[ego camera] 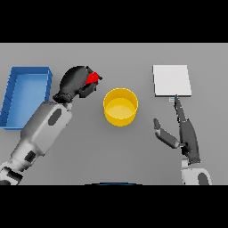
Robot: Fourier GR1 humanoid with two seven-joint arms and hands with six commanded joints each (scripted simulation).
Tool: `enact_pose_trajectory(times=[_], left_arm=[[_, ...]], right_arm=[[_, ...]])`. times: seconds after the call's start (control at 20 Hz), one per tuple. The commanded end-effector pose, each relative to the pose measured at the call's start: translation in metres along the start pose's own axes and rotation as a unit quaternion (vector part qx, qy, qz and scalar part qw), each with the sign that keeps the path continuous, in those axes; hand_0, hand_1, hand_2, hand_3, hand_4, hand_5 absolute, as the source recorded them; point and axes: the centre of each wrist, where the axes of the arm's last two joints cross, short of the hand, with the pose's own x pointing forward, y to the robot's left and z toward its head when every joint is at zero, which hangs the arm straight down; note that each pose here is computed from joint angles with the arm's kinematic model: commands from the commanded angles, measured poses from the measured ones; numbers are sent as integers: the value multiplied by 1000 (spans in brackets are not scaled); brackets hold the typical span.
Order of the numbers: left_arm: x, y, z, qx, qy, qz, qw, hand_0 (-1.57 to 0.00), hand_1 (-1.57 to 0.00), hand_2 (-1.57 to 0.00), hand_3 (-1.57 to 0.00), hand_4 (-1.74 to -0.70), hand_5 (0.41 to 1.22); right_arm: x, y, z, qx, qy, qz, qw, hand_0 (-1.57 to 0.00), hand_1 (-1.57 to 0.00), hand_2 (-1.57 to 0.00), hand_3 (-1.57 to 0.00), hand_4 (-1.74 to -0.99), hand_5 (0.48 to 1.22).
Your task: Pick up the red beaker and tilt it to pour out 1 green nut into yellow bowl. Pick up the yellow bowl and place it on the metallic measuring scale.
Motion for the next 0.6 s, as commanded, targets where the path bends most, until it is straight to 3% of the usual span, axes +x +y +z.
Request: enact_pose_trajectory(times=[0.0,0.25,0.35,0.4,0.55], left_arm=[[8,1,-3,-4,-5,-41,999,-1570,-1570,-1570,-1569,-1739,1127],[24,3,-10,-33,-40,-187,981,-1571,-1571,-1571,-1570,-1740,1190],[31,9,-14,-44,-55,-239,968,-1571,-1571,-1571,-1571,-1649,1201],[36,11,-16,-50,-61,-263,962,-1571,-1571,-1571,-1571,-1666,1205],[47,12,-22,-91,-77,-343,932,-1571,-1571,-1571,-1327,-1695,1213]], right_arm=[[4,1,-1,1,-4,-2,1000,1,1,1,1,-1256,690],[0,2,2,2,0,0,1000,1,1,1,1,-1274,704],[0,1,2,-2,-1,-2,1000,1,1,1,1,-1284,705],[0,3,1,-2,-2,-8,1000,1,1,1,1,-1283,702],[-3,2,1,-7,-1,-22,1000,1,1,1,1,-1288,685]])
